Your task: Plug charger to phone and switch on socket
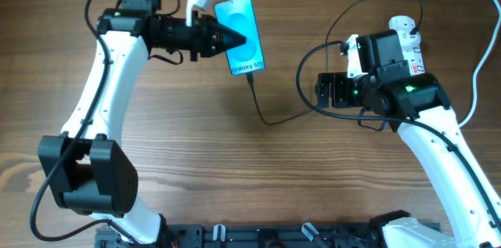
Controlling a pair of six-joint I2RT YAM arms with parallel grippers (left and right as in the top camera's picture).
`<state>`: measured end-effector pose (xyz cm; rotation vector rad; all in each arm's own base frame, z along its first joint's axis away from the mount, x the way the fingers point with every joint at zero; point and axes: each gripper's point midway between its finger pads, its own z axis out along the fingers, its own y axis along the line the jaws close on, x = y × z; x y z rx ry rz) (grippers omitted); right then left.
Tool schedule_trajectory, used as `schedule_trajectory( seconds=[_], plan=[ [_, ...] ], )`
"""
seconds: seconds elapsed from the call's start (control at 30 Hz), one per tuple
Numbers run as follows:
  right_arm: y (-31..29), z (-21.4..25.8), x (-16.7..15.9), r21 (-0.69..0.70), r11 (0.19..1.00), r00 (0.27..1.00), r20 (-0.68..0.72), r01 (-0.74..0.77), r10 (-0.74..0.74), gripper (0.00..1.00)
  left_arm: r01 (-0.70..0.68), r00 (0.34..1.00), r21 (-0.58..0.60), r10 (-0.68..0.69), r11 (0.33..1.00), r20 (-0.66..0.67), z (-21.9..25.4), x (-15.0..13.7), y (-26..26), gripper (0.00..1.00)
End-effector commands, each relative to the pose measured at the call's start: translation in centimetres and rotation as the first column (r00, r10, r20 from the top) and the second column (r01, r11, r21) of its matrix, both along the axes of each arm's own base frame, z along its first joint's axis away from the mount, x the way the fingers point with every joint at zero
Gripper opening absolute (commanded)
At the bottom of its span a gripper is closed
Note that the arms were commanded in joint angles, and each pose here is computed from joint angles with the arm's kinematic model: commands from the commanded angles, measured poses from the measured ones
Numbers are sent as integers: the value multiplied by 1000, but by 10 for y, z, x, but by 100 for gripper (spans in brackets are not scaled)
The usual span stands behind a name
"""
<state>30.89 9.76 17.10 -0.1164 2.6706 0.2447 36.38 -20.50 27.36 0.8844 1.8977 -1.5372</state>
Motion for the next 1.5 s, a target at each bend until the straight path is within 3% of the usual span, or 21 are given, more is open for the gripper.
schedule_trajectory(
  seconds=[0.0, 0.13, 0.23, 0.3, 0.37, 0.47, 0.53, 0.83, 0.93, 1.2, 1.33, 1.47],
  plan=[
    [-3, 11, 4, -15, 1000, 999, 36, -3, 3, 100, -48, 999, 186, 43, 981, 29, -22, -2, -3, 4],
    [-3, 11, 4, -14, 1000, 999, 34, -3, 3, 100, -141, 977, 356, 189, 924, -103, -51, 5, 4, 4],
    [-2, 11, 3, -7, 1000, 999, 31, -6, 7, 100, -172, 954, 375, 249, 911, -168, -56, 10, 6, 4],
    [16, 13, -2, 82, 995, 998, 13, -64, 63, 98, -204, 913, 374, 314, 905, -262, -59, 16, 5, 4],
    [38, 19, -9, 177, 969, 984, 20, -175, 174, 82, -241, 860, 367, 373, 899, -348, -57, 22, 3, 4],
    [65, 30, -24, 318, 902, 954, 33, -293, 298, 36, -265, 777, 314, 395, 912, -490, -44, 26, -4, 4],
    [79, 37, -30, 373, 855, 929, 63, -362, 365, 59, -247, 748, 262, 355, 933, -561, -33, 23, -14, 4],
    [107, 46, -34, 356, 808, 882, 141, -469, 449, 63, -187, 735, 209, 278, 960, -618, -18, 10, -56, 4],
    [109, 47, -33, 356, 806, 880, 152, -474, 450, 51, -183, 740, 207, 273, 961, -615, -18, 9, -59, 4],
    [109, 56, -15, 327, 824, 885, 219, -463, 411, 41, -184, 750, 200, 269, 962, -604, -16, 10, -59, 4],
    [110, 58, -12, 325, 821, 881, 236, -469, 410, 24, -184, 750, 201, 270, 962, -604, -16, 10, -59, 4],
    [111, 60, -10, 340, 824, 889, 237, -453, 390, 20, -184, 750, 200, 270, 962, -604, -16, 11, -59, 4]
  ],
)
